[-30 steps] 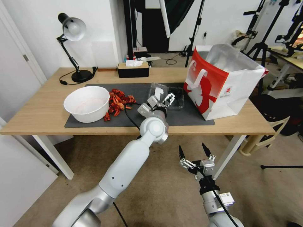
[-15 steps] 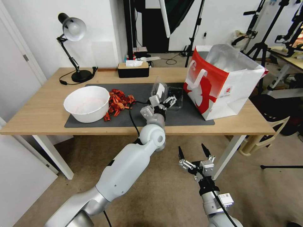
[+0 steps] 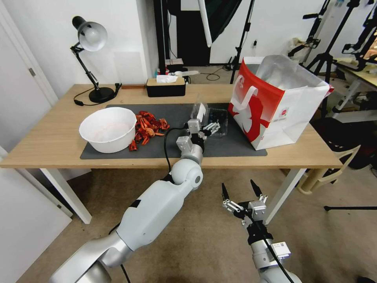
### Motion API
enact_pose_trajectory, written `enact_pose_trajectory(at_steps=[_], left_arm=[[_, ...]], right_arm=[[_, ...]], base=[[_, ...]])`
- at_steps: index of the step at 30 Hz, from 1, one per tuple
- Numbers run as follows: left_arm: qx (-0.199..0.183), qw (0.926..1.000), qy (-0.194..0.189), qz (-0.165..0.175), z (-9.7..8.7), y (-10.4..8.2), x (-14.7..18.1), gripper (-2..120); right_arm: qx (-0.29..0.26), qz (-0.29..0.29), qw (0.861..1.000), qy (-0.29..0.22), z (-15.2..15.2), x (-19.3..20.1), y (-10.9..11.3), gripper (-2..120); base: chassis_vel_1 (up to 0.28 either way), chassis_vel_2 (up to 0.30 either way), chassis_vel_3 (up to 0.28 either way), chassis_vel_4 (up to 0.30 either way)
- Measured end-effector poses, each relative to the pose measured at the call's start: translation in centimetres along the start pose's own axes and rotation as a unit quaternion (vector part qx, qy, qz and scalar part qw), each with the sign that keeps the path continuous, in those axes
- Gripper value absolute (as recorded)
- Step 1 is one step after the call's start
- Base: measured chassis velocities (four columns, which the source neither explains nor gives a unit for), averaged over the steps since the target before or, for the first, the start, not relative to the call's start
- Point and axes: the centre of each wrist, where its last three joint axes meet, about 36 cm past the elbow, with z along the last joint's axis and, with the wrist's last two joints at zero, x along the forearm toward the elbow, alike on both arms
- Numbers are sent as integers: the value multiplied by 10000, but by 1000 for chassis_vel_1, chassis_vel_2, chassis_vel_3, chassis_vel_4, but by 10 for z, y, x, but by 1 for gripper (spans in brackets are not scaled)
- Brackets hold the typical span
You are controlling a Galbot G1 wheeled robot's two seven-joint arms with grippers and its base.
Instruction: Close the takeout container lid, then place the container into the takeout bag.
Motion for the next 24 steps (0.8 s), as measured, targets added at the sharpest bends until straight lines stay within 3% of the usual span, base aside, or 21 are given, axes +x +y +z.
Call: enact_pose_trajectory(at_steps=[15, 19, 24], left_arm=[[281, 9962, 241, 785, -10, 11, -11, 100], [577, 9923, 354, 1034, -15, 14, -17, 100], [971, 9880, 512, 1083, -20, 14, -22, 100]], right_arm=[[41, 24, 10000, -18, 0, -1, -3, 100], [49, 33, 10000, -15, 0, -2, -4, 100], [54, 37, 10000, -13, 1, -2, -4, 100]], base=[[0, 0, 0, 0], [0, 0, 0, 0], [0, 0, 0, 0]])
